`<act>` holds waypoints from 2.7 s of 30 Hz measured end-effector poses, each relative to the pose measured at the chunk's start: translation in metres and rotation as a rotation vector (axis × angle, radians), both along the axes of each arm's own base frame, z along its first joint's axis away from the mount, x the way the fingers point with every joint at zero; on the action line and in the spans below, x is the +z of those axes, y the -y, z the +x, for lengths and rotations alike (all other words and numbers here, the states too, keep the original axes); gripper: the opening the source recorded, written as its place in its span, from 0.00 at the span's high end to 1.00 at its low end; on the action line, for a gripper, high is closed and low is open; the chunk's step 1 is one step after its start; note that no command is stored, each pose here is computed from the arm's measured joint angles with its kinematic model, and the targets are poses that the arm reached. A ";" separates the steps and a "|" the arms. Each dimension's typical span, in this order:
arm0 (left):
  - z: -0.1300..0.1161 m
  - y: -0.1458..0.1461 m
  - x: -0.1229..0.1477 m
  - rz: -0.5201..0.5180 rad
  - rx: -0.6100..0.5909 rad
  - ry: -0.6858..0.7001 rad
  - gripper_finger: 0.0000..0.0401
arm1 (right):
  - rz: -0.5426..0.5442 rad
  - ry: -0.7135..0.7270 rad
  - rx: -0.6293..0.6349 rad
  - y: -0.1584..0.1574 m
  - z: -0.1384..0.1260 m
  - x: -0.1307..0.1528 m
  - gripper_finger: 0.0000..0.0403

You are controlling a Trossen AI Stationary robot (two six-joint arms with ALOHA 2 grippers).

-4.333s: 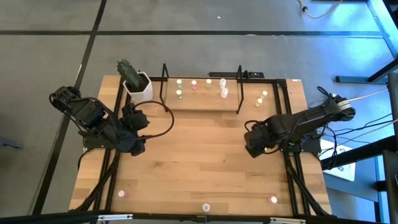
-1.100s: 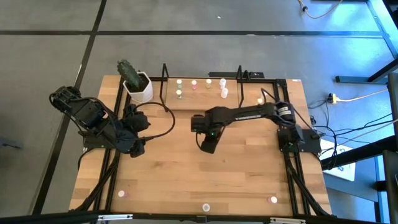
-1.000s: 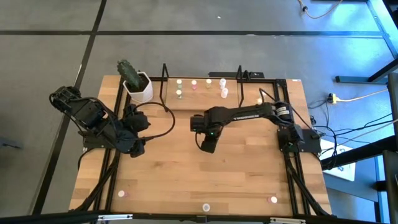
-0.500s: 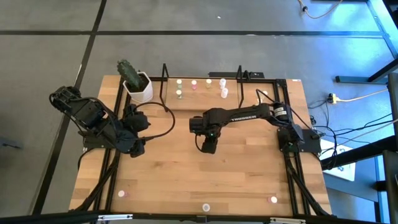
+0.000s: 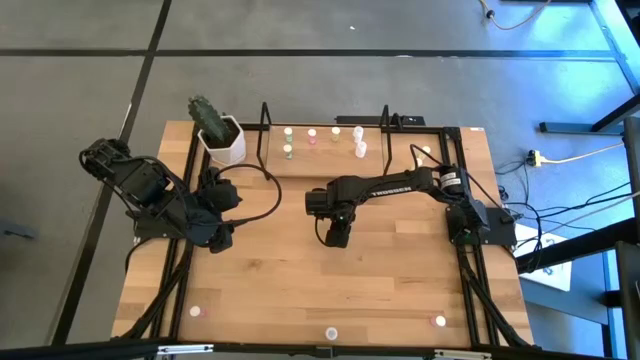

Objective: Pick and place medicine bottles onto shelf by color
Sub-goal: Put the blue pill bottle on the shelf aligned with the other blue pill bottle

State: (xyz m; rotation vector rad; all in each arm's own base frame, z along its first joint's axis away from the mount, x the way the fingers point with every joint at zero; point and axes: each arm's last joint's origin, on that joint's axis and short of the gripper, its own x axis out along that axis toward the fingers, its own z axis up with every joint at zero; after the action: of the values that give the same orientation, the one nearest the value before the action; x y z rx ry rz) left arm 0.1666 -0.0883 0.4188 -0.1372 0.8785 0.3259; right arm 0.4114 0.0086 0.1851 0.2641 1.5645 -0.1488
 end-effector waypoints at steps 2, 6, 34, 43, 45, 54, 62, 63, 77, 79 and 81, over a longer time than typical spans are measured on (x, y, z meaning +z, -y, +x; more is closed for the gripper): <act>0.000 0.000 0.000 0.000 0.000 0.000 0.36 | 0.000 0.000 0.000 0.000 0.000 0.000 0.65; 0.000 0.000 0.000 0.000 0.000 0.000 0.36 | 0.000 0.001 0.000 0.000 0.000 0.000 0.61; 0.000 0.000 0.000 0.001 0.000 0.000 0.36 | 0.053 0.049 -0.029 -0.002 0.007 0.018 0.41; 0.000 0.000 0.000 0.000 0.000 0.000 0.36 | -0.108 0.033 -0.031 0.002 0.007 0.054 0.41; 0.000 0.000 0.000 0.000 0.000 0.000 0.36 | -0.154 0.028 -0.032 0.002 0.005 0.065 0.41; 0.003 0.002 0.002 -0.019 0.000 0.033 0.36 | -0.344 0.181 -0.005 -0.023 -0.010 0.140 0.41; 0.027 0.016 -0.016 0.006 -0.105 0.118 0.36 | -0.403 0.394 -0.024 -0.040 -0.046 0.208 0.41; 0.031 0.017 -0.019 0.009 -0.112 0.134 0.36 | -0.410 0.411 -0.024 -0.041 -0.051 0.213 0.41; 0.094 -0.012 -0.069 0.007 -0.247 0.296 0.36 | -0.389 0.593 0.059 -0.055 -0.112 0.270 0.41; 0.103 -0.018 -0.081 -0.006 -0.262 0.301 0.36 | -0.386 0.603 0.083 -0.058 -0.116 0.273 0.41; 0.113 -0.023 -0.093 -0.009 -0.269 0.290 0.36 | -0.383 0.612 0.104 -0.061 -0.120 0.275 0.41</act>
State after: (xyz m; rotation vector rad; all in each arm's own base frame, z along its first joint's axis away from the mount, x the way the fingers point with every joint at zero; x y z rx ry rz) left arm 0.2800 -0.0653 0.3261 -0.0707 0.6018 0.0476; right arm 0.2912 0.0698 0.4601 -0.0751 0.9142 -0.2550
